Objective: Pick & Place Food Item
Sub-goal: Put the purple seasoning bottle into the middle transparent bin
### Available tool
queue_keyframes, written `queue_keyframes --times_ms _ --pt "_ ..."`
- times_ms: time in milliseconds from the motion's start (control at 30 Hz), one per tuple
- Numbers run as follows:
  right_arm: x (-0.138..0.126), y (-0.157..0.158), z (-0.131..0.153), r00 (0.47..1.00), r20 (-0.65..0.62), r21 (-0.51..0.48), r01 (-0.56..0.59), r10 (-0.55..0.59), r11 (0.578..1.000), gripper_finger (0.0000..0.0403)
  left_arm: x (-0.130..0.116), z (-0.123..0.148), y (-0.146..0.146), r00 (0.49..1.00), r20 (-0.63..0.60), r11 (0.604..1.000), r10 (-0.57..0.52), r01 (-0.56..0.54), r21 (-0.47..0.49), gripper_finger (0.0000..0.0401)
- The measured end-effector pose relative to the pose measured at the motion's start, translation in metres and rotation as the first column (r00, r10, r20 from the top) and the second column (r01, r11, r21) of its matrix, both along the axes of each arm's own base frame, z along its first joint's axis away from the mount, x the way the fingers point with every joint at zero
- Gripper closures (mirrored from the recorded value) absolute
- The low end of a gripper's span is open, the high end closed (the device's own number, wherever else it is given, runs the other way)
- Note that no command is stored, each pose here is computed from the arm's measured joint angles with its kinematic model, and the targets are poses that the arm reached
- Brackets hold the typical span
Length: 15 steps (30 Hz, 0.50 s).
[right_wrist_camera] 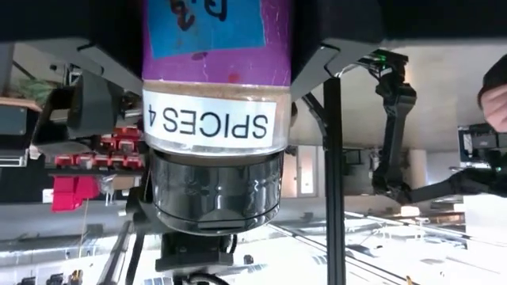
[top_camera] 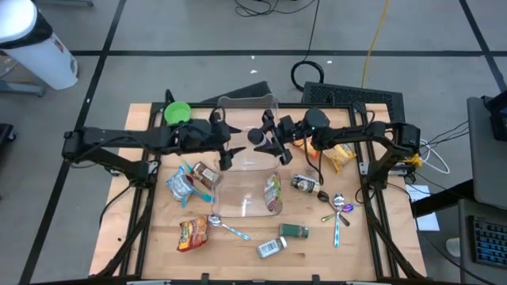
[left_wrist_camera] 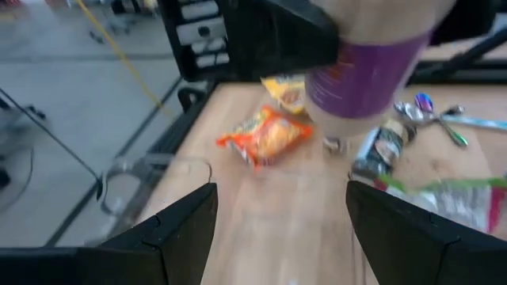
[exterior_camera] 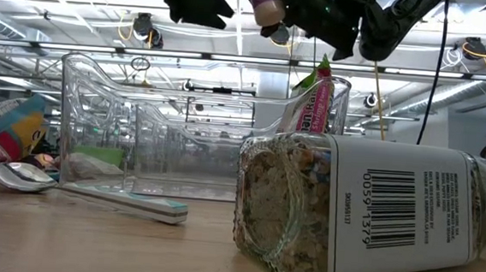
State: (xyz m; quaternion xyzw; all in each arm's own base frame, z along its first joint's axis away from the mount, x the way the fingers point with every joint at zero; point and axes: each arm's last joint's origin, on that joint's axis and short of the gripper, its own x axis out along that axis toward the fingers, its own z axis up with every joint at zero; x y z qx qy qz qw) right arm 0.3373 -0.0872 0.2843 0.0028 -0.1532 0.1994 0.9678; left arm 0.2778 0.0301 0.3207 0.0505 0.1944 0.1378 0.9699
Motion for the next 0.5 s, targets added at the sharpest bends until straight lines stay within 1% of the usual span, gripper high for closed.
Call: queue_keyframes --times_ms 133,267,367,500 --pt "0.001 0.004 0.001 1.000 0.008 -0.005 -0.008 0.008 1.000 0.0200 0.003 -0.011 0.002 0.996 0.086 1.000 0.004 -0.005 0.012 0.0116" --pt "0.001 0.009 0.002 0.999 0.032 -0.025 -0.016 0.017 1.000 0.0207 0.002 -0.024 0.002 0.995 0.100 1.000 0.011 -0.010 -0.008 0.0116" --pt "0.001 0.013 0.005 0.998 0.070 -0.029 -0.004 0.006 1.000 0.0214 0.007 -0.034 0.002 0.990 0.138 0.999 0.021 -0.017 -0.033 0.0116" --pt "0.002 0.017 0.006 0.996 0.089 -0.031 0.010 -0.008 0.999 0.0214 0.021 -0.047 0.003 0.988 0.154 1.000 0.016 -0.013 -0.024 0.0116"
